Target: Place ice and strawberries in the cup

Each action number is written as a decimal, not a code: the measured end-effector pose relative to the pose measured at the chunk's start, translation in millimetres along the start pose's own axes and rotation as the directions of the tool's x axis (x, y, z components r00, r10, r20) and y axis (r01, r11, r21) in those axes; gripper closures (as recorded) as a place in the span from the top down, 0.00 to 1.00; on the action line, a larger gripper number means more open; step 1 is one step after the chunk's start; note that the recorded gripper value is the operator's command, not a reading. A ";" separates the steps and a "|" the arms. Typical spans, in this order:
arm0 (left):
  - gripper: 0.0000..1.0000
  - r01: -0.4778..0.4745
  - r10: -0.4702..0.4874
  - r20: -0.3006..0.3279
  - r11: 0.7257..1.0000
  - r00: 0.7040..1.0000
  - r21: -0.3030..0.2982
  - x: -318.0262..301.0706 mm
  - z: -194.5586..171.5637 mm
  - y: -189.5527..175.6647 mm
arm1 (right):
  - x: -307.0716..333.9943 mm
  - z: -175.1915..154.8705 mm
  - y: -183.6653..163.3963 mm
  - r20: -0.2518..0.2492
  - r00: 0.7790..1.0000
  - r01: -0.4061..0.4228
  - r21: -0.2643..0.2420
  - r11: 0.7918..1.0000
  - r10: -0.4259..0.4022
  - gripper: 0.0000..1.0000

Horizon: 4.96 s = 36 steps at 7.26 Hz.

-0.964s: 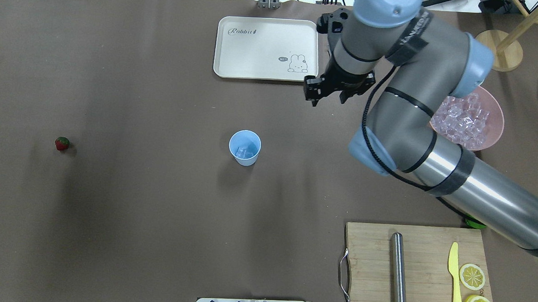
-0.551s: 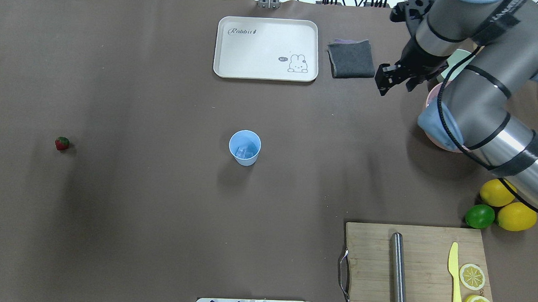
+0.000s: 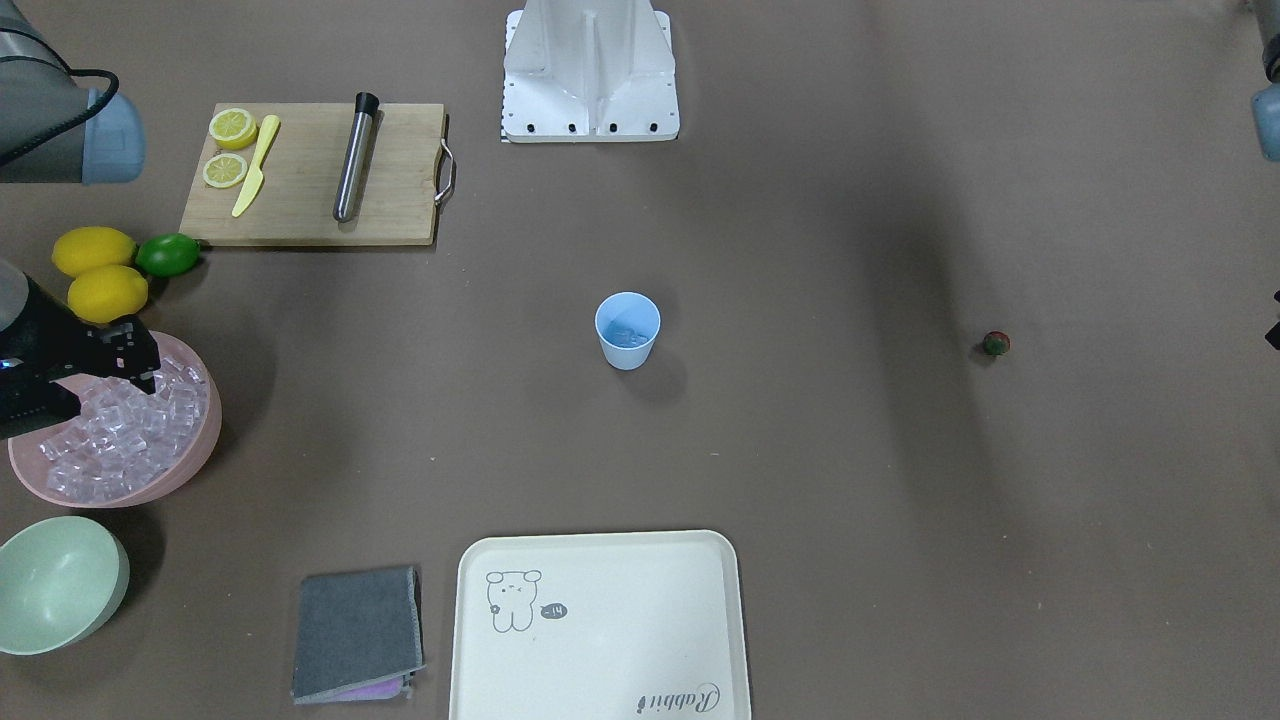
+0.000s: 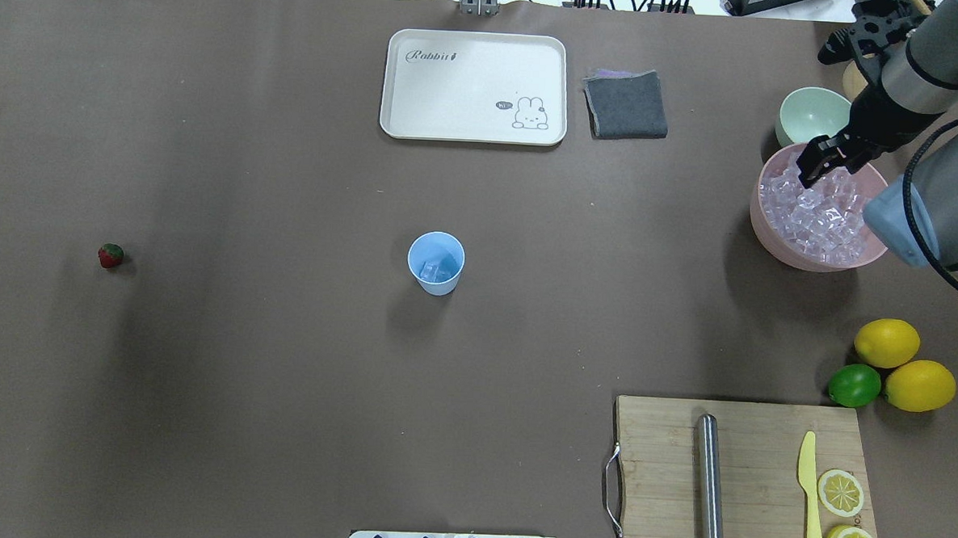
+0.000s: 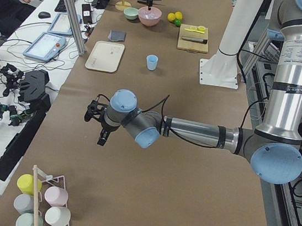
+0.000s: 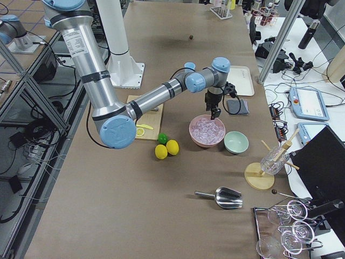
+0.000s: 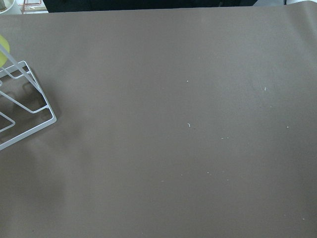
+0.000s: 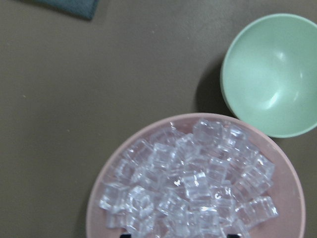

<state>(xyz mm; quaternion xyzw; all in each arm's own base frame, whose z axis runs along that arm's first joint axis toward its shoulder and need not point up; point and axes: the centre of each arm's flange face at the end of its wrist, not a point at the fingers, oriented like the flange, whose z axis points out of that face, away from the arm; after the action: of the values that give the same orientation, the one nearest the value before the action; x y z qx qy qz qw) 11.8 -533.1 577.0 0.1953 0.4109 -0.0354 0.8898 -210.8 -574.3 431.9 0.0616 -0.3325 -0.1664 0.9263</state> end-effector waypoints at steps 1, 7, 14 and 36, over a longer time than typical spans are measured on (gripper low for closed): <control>0.97 0.000 0.000 0.006 1.000 1.000 0.003 -0.1 0.1 -0.8 | 14.4 10.1 11.7 -0.017 1.000 0.020 -0.019 1.000 -0.021 0.72; 0.97 -0.005 0.005 0.008 1.000 1.000 0.006 2.5 1.1 -2.9 | 30.0 51.0 23.7 -0.026 0.998 0.050 -0.017 0.999 -0.050 0.72; 0.97 -0.006 0.006 0.009 1.000 1.000 0.002 2.6 3.5 -2.7 | 12.0 76.5 9.1 -0.031 0.997 0.078 0.019 0.997 -0.078 0.72; 0.97 -0.010 0.010 0.008 1.000 1.000 0.004 2.5 2.9 -1.3 | -12.5 86.3 9.5 -0.069 0.997 0.032 0.007 0.999 -0.032 0.66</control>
<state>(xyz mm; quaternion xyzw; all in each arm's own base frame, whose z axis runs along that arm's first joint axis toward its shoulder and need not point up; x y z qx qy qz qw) 15.2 -535.1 576.4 0.1987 0.4065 -0.0326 0.8912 -272.2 -561.4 493.1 0.0766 -0.2999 -0.1776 0.9341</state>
